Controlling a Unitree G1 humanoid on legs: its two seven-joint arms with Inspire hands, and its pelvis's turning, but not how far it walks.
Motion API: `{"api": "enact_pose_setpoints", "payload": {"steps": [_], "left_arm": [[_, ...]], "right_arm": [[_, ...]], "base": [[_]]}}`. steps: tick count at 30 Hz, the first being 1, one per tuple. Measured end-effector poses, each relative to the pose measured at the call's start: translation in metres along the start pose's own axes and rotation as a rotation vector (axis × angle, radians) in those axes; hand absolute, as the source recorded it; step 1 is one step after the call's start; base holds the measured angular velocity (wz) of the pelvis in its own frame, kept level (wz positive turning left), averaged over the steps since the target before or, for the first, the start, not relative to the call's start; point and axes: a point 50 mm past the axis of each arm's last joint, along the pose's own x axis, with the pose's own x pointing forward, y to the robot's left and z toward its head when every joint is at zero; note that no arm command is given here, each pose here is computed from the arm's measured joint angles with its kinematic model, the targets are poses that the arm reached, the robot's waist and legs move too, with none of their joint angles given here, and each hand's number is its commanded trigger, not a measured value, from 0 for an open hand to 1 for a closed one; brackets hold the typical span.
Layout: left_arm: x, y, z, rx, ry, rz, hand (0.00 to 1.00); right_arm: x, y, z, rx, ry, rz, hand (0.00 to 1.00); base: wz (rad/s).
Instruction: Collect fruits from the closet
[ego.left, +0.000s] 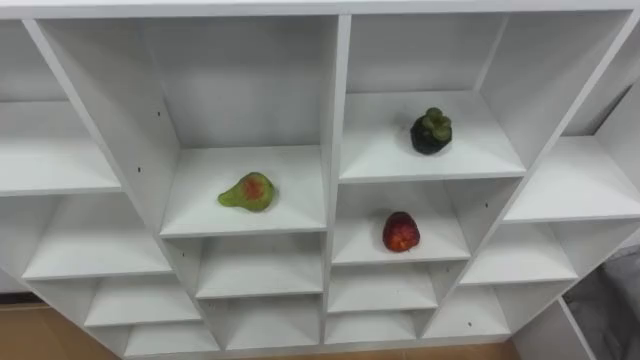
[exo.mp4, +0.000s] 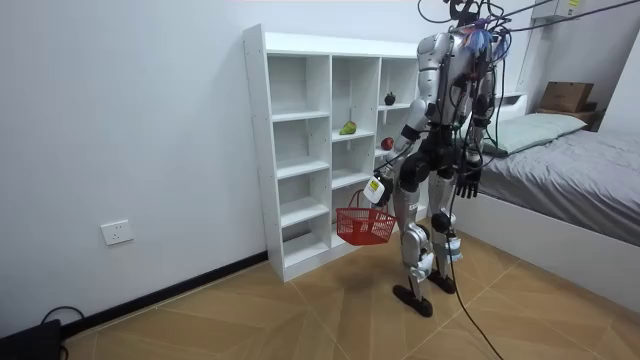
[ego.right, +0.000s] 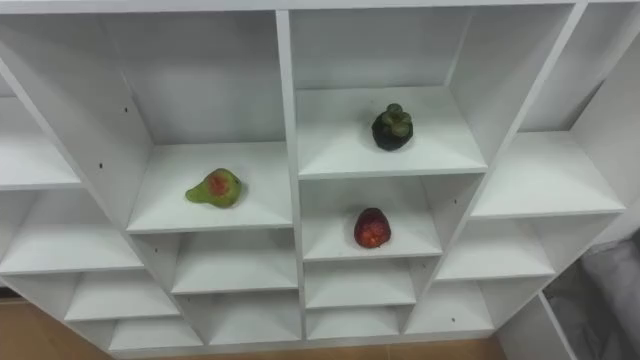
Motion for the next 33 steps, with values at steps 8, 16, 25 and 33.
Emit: {"api": "enact_pose_setpoints", "payload": {"steps": [8,16,25,33], "left_arm": [[0.0003,-0.0014,0.0,0.009,0.003,-0.007,1.0],[0.0003,-0.0022,0.0,0.016,0.004,-0.013,1.0],[0.0002,-0.0022,0.0001,0.016,0.003,-0.015,1.0],[0.0004,-0.0026,0.0042,0.016,-0.027,-0.015,1.0]], "right_arm": [[0.0,0.0009,-0.001,0.001,0.005,-0.004,0.0],[0.0,0.0002,-0.0003,-0.036,0.006,-0.01,0.0],[-0.0001,-0.0029,-0.0006,-0.005,0.004,-0.058,0.0],[-0.0007,-0.0085,0.0053,0.016,-0.037,-0.13,0.0]], "base": [[0.0],[0.0],[0.0],[0.0]]}}
